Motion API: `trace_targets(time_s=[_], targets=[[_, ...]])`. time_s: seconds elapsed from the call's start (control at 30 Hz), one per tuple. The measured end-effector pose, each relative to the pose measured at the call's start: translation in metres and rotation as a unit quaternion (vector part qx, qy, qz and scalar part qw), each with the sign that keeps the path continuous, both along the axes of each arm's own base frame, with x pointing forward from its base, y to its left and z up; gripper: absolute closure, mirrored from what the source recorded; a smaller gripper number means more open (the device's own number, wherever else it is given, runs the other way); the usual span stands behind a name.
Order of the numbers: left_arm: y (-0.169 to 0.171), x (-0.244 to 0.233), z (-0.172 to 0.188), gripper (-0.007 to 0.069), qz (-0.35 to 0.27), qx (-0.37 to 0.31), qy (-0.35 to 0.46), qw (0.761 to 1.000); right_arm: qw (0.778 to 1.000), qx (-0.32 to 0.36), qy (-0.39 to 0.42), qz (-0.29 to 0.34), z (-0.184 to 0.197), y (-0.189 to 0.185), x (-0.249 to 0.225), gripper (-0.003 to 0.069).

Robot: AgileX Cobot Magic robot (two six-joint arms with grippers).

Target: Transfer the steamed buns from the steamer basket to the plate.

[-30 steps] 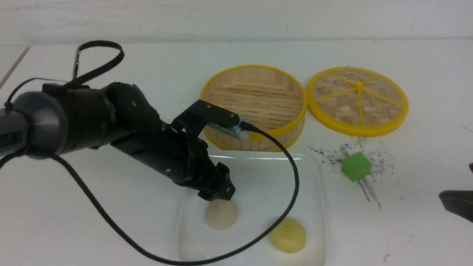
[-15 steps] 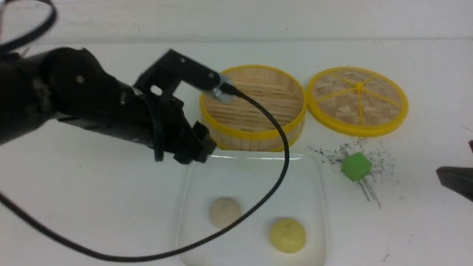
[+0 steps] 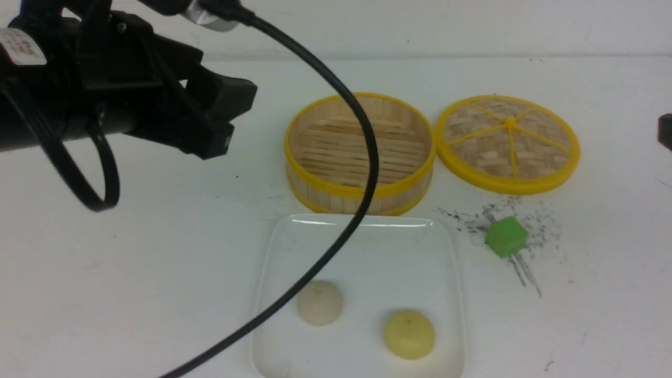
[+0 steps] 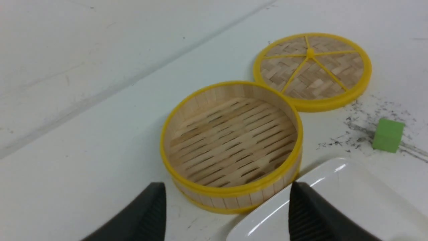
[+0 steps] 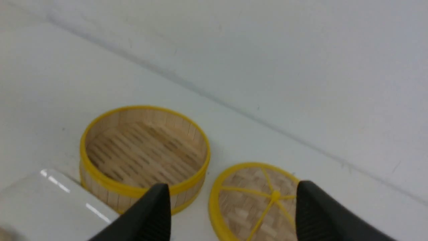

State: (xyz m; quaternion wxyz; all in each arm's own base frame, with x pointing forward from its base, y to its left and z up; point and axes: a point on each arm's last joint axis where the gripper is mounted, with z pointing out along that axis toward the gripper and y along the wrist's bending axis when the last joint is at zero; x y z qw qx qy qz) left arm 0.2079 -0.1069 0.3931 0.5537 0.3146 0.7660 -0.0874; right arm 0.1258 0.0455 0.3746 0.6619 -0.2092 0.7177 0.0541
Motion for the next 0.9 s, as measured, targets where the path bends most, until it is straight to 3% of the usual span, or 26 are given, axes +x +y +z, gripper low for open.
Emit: trace_targets(time_s=[0.17,0.27,0.5,0.7,0.9], targets=[[0.002,0.000,-0.002,0.0134,0.010,0.002,0.008,1.000,0.997,0.001,-0.071,-0.007,0.016,-0.012,-0.034,0.0164],[0.002,0.001,-0.002,0.0134,0.011,0.002,0.008,1.000,0.997,0.009,-0.074,-0.008,0.017,-0.017,-0.047,0.0164],[0.002,0.001,-0.002,0.0151,0.012,0.003,0.008,1.000,0.997,0.019,0.020,-0.065,-0.001,-0.035,-0.073,0.0164],[0.002,0.001,-0.002,0.0178,0.012,0.002,0.007,1.000,0.988,0.054,0.046,-0.139,-0.011,-0.057,-0.102,0.0165],[0.001,0.001,0.000,0.0187,0.013,-0.008,0.002,1.000,0.985,0.085,0.067,-0.137,-0.036,-0.062,-0.123,0.0165]])
